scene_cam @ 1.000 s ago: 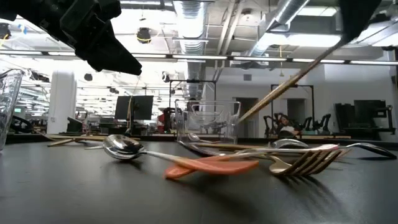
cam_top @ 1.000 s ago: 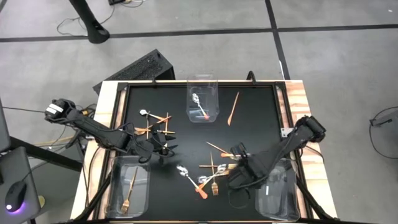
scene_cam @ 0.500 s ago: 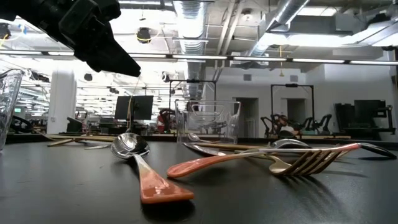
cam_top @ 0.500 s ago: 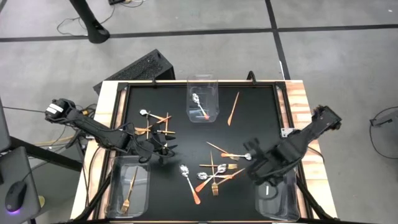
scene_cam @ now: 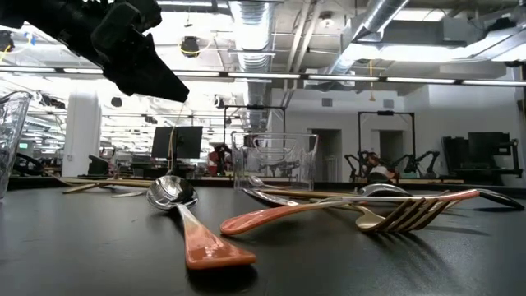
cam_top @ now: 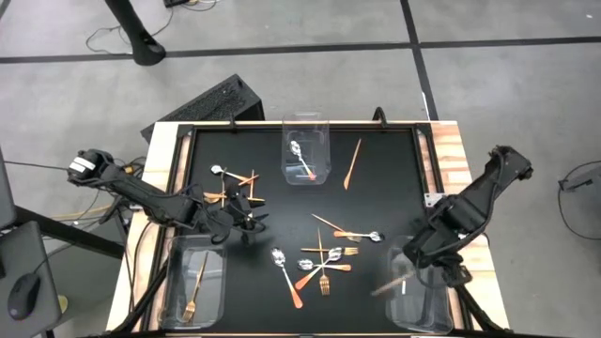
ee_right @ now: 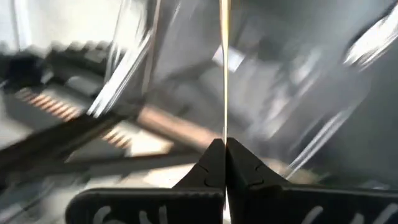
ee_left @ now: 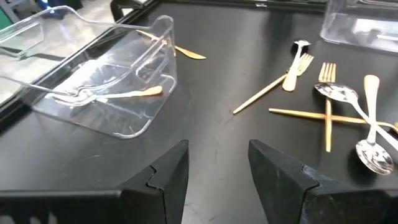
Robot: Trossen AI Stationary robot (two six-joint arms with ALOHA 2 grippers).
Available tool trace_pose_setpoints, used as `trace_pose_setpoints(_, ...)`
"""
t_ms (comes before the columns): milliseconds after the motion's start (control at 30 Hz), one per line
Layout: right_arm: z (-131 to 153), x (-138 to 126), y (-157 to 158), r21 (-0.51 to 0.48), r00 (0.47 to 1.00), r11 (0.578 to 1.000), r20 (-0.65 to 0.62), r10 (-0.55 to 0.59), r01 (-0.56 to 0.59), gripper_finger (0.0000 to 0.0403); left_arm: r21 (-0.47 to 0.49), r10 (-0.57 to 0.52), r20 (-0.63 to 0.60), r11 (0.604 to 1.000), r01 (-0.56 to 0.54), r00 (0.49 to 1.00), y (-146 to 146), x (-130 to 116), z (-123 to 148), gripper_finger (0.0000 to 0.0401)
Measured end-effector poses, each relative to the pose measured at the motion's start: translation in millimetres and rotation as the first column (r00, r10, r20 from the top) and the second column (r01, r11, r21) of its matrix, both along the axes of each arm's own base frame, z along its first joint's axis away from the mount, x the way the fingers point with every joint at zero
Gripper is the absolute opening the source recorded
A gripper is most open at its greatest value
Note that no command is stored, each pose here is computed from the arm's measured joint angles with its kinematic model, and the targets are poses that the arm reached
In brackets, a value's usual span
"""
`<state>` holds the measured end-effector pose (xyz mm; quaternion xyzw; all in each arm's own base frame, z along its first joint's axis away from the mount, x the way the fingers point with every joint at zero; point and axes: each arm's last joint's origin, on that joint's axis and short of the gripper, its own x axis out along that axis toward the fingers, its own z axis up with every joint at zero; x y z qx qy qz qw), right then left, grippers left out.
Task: Sort silverware by color (type)
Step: Put the gold knife into the bottom right transparent bin
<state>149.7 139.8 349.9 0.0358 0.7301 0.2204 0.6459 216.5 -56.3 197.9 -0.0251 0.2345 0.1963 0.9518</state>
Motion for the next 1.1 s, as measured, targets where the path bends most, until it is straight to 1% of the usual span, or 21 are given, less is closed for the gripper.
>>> trace_pose_setpoints(100, -16.7, -11.6, 1.7, 0.044, 0.989, 0.999, -0.151, 0.002, 0.005, 0.0012, -0.001, 0.022, 0.001, 1.000, -0.022, 1.000, 4.8, 1.2, 0.1, 0.0155)
trace_pose_setpoints(167, -23.8, -16.6, 2.1, 0.059, 0.978, 0.998, -0.207, 0.013, -0.001, 0.0011, -0.008, 0.029, 0.001, 1.000, -0.029, 1.000, 8.5, 2.4, 0.1, 0.0155)
trace_pose_setpoints(267, -30.6, -20.5, 1.0, 0.051, 0.972, 0.999, -0.233, 0.018, -0.006, 0.0011, -0.025, 0.035, 0.007, 0.999, -0.035, 0.999, 13.4, 4.3, 0.7, 0.0155)
trace_pose_setpoints(433, -45.1, -19.3, -0.7, 0.036, 0.964, 0.999, -0.263, 0.038, -0.030, 0.0011, -0.045, 0.026, 0.025, 0.999, -0.025, 0.999, 17.3, 6.9, 2.5, 0.0155)
trace_pose_setpoints(633, -75.4, -8.5, 3.3, 0.023, 0.938, 0.992, -0.325, 0.124, -0.124, 0.0011, -0.043, 0.024, 0.026, 0.999, -0.023, 0.999, 17.3, 7.0, 2.7, 0.0155)
trace_pose_setpoints(733, -88.7, 1.9, 7.0, 0.013, 0.922, 0.985, -0.351, 0.164, -0.170, 0.0014, -0.042, 0.024, 0.026, 0.999, -0.023, 0.999, 17.3, 7.0, 2.7, 0.0155)
trace_pose_setpoints(933, -107.2, 20.8, 5.7, -0.076, 0.914, 0.986, -0.391, 0.106, -0.146, 0.0043, -0.040, 0.028, 0.029, 0.999, -0.027, 0.999, 17.5, 7.1, 2.9, 0.0155)
trace_pose_setpoints(1100, -110.6, 28.9, -3.3, -0.168, 0.928, 0.978, -0.369, 0.050, -0.119, 0.0072, -0.040, 0.028, 0.029, 0.999, -0.027, 0.999, 17.5, 7.1, 2.9, 0.0155)
